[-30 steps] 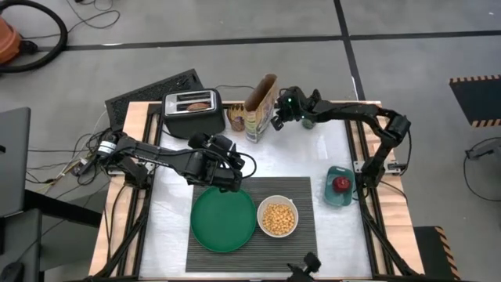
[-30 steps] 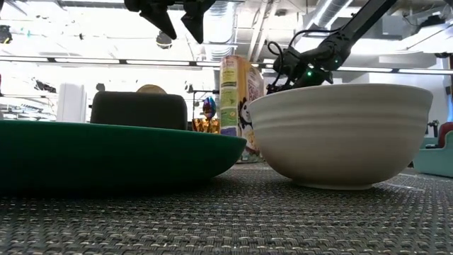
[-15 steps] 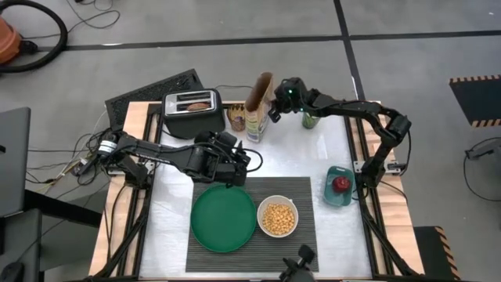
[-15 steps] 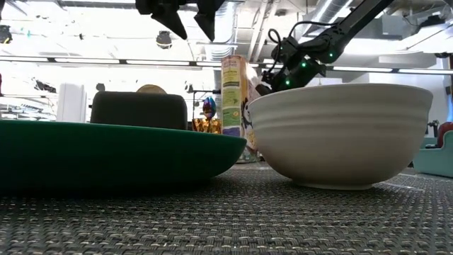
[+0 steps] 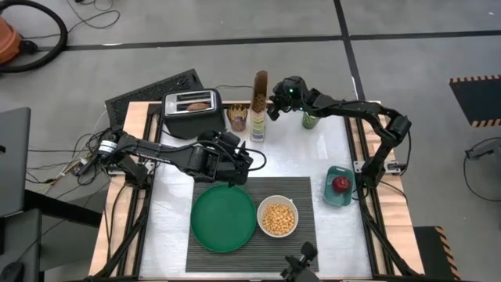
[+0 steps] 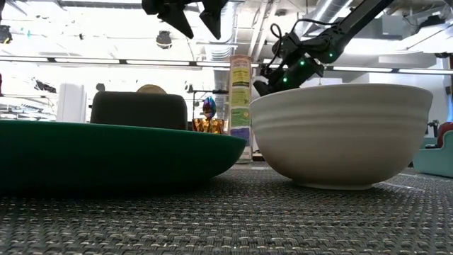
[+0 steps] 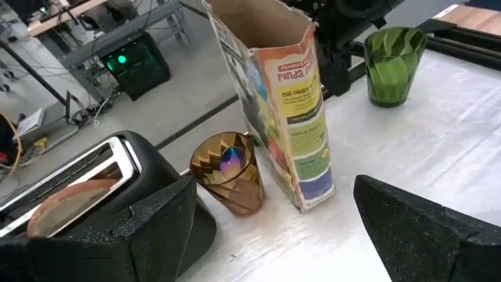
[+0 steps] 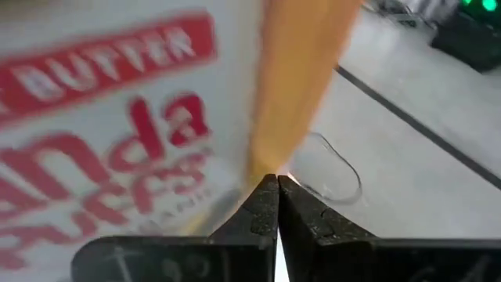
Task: Arrange a breakfast setting
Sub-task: Pour the cereal into the bowl, then put the spoon beside the bowl on the mat
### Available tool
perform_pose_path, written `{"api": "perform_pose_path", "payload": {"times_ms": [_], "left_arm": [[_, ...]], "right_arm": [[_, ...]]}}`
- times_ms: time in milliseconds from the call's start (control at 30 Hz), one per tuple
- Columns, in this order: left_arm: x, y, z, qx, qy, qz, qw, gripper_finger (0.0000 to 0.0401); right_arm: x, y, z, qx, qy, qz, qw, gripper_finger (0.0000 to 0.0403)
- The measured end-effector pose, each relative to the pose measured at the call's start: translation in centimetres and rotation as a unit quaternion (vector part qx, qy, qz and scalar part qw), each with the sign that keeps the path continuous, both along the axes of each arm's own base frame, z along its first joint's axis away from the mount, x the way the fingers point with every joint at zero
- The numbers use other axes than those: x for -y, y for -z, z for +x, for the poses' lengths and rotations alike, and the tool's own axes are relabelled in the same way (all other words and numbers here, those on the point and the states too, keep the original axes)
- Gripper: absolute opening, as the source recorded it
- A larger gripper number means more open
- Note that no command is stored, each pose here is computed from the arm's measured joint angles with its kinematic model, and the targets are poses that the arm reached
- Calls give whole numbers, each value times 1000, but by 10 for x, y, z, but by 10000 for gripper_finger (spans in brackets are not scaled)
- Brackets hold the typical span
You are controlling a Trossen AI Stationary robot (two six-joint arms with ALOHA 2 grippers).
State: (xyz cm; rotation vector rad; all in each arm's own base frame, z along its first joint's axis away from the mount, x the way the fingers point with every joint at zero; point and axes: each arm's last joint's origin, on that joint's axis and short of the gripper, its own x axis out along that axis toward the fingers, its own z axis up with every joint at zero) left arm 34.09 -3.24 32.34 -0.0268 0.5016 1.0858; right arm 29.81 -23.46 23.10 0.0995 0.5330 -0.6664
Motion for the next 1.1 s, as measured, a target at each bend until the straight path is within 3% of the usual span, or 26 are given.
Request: {"api": "perform_pose_path", "payload": {"times_ms": [100,267,433,600,767,867,967,1100], "left_arm": [[0,0,0,-15,7,6,1000,330],[1,-13,-2,-53,56,-3,997,330],[-1,-43,-15,-73,115,0,991,330],[-15,-46,-18,-164,180,16,970,330],[-51,-41,-11,-227,286,-17,931,330],[-77,-38,-12,-265,319,-18,910,330],[-110,-38,-16,-255,330,-40,908,330],[-155,-39,-28,-229,308,-68,921,330]], "right_arm": [[-1,-14,-12,-1,16,-1,1000,27],[-15,-61,-46,10,58,-21,998,38],[-42,-98,-86,-1,77,-20,997,71],[-72,-111,-112,-40,62,5,997,120],[-95,-118,-130,-63,47,22,997,177],[-104,-120,-138,-73,42,29,996,202],[-110,-120,-146,-84,41,39,995,215],[-116,-120,-154,-97,44,51,993,218]]}}
